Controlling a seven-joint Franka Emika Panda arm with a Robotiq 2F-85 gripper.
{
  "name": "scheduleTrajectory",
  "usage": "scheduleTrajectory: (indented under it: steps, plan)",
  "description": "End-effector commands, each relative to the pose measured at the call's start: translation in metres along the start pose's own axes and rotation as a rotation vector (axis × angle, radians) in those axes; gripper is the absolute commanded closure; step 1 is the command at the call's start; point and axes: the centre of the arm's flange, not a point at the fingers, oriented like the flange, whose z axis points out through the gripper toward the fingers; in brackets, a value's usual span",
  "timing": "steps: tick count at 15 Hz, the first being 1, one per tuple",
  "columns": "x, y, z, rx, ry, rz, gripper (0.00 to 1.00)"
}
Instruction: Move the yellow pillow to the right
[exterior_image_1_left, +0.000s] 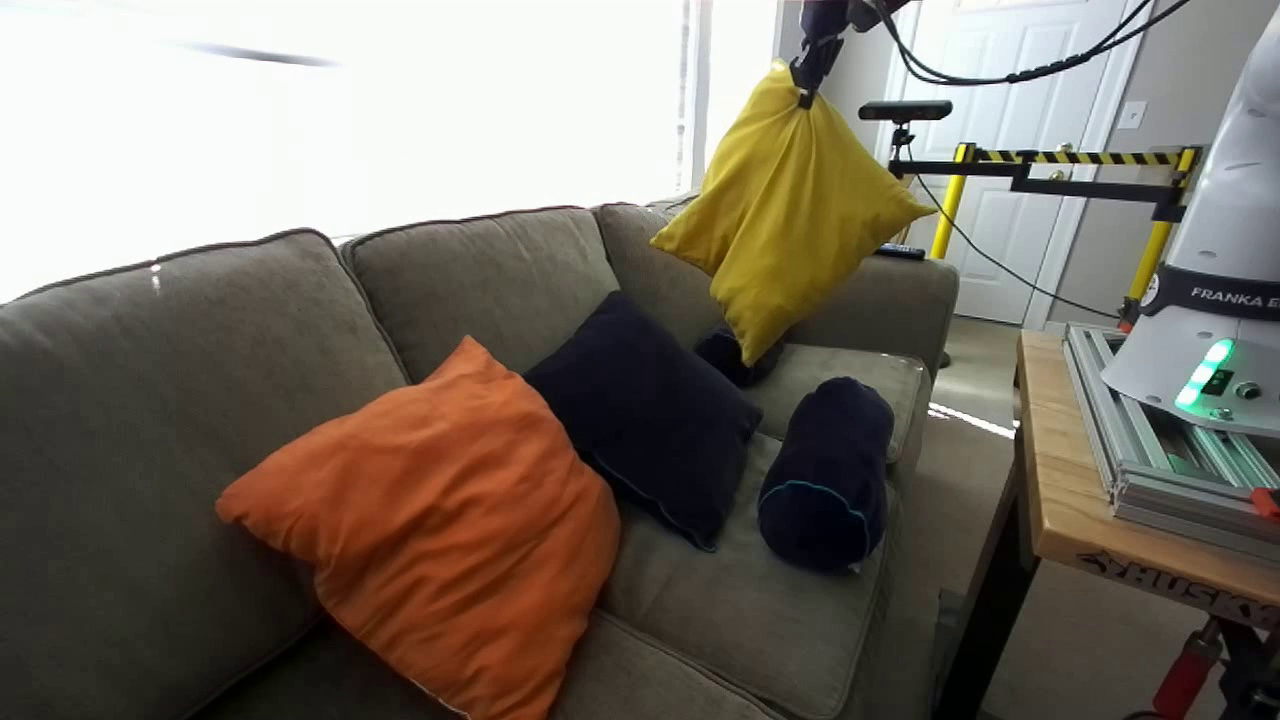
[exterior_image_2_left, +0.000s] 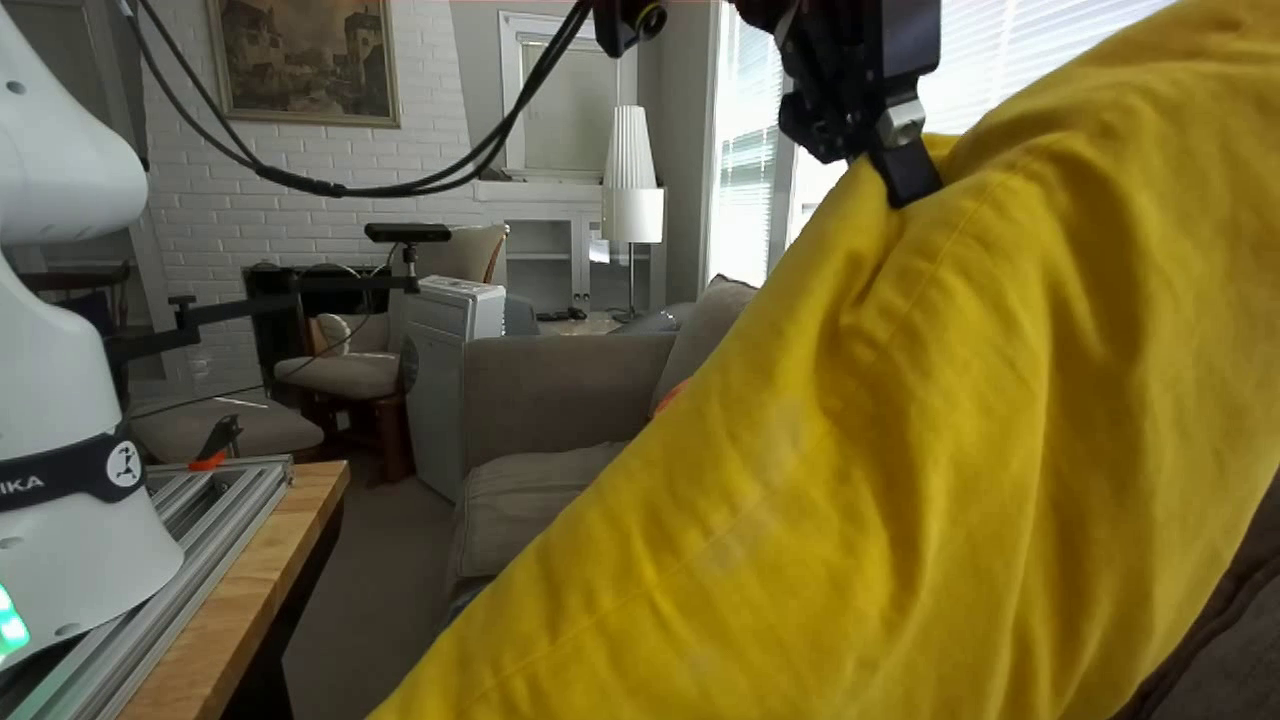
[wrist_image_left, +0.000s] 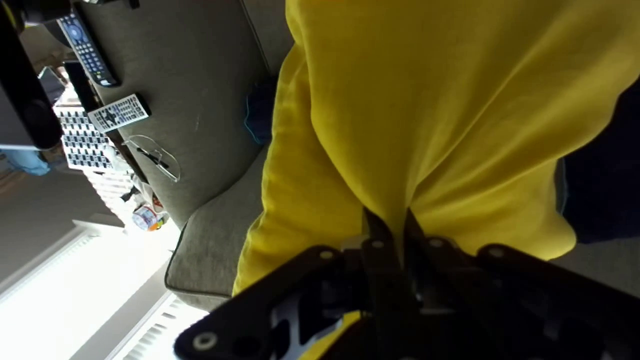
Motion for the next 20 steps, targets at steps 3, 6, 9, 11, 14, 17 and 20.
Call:
scheduleTrajectory:
  steps: [3,6,9,11,14,17,20]
  plan:
    - [-0.011,0.009,0.005,-0.024,0.025,0.053,0.98]
    - [-0.013,0.03,0.025,-0.041,0.021,0.099,0.98]
    - [-0.015,0.058,0.048,-0.066,0.007,0.148,0.67]
    - [-0.014,0.068,0.06,-0.08,0.008,0.163,0.6]
    - [-0.006,0.07,0.065,-0.09,0.034,0.169,0.39]
    - [0.002,0.063,0.066,-0.086,0.047,0.162,0.17]
    - [0.011,0.047,0.061,-0.059,0.072,0.146,0.01]
